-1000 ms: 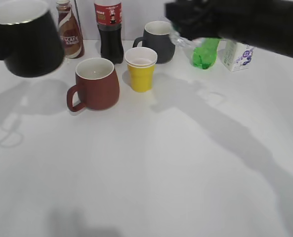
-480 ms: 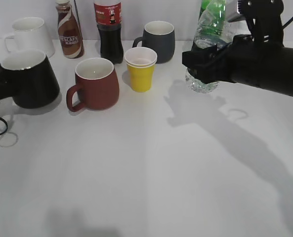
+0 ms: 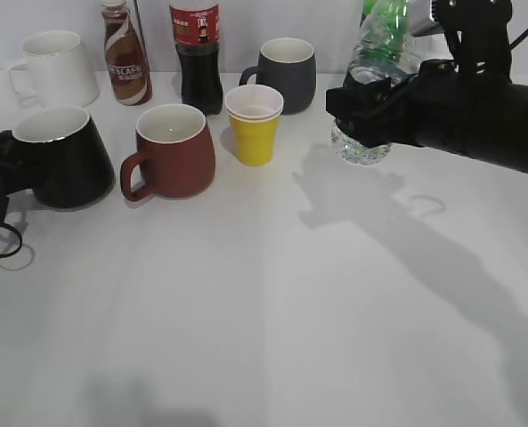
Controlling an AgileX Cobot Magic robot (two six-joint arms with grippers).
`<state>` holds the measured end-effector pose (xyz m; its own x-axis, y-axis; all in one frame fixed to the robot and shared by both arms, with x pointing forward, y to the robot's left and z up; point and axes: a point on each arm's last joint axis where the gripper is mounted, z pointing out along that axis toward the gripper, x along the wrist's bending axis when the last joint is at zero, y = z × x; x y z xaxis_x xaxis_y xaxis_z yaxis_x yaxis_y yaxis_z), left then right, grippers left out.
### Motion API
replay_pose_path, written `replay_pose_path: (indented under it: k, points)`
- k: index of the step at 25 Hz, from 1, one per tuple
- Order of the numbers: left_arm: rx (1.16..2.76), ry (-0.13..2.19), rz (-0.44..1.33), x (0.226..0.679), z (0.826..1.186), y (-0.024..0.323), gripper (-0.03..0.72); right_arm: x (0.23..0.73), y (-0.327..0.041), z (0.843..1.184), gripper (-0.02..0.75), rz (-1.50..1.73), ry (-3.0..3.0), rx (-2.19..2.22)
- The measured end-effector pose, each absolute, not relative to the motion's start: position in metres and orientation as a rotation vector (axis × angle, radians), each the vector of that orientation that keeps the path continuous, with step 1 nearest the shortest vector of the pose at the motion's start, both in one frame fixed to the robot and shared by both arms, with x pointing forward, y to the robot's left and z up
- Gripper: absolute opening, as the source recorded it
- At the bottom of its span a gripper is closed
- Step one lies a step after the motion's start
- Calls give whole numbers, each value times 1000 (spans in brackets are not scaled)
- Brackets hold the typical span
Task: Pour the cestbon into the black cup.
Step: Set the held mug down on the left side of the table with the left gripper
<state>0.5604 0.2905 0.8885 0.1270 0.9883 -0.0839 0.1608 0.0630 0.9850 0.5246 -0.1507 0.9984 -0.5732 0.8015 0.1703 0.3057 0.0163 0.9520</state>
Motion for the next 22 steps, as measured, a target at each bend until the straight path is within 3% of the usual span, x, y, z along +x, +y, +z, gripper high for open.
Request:
replay_pose_path:
  k: [3,10,22]
  points:
    - [1326,1249,976,560,889,290,59,525,-151,998,457,1582,1880,1131]
    - [1314,1246,969,558,889,290,202,525,-151,999,457,1584,1879,1130]
    - [1315,1255,967,540,898,290,248,525,-151,999,457,1586,1878,1130]
